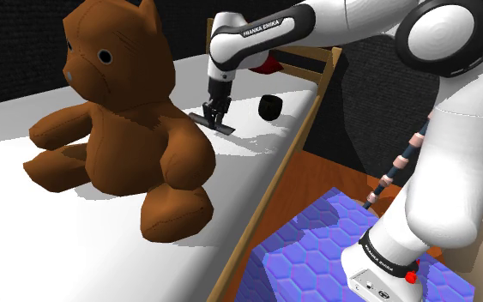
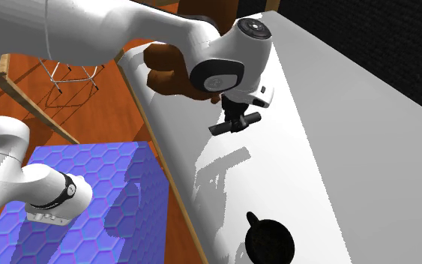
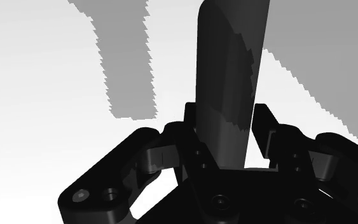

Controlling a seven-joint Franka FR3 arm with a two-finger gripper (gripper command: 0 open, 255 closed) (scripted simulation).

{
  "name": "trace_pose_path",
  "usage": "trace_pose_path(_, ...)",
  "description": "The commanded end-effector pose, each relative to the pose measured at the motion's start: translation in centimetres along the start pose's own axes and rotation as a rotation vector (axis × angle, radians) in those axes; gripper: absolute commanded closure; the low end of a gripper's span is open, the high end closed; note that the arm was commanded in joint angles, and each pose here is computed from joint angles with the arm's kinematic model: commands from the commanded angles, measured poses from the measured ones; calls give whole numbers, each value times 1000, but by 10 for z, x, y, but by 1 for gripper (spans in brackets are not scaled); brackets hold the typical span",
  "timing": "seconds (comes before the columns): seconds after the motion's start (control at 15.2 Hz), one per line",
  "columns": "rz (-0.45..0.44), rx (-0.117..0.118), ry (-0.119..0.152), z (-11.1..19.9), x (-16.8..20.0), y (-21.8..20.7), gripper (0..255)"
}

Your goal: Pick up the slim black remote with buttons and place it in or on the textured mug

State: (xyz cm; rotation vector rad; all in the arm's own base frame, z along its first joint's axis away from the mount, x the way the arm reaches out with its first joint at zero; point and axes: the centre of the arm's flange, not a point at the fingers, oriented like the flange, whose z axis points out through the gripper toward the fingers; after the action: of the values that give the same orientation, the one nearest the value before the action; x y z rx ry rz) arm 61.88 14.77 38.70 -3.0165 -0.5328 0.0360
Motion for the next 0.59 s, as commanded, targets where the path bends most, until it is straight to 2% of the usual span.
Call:
trace_pose_path(0.0, 0, 0, 0, -12, 0, -1, 255)
trace_pose_path(0.53, 0, 0, 0, -54, 0, -5, 255)
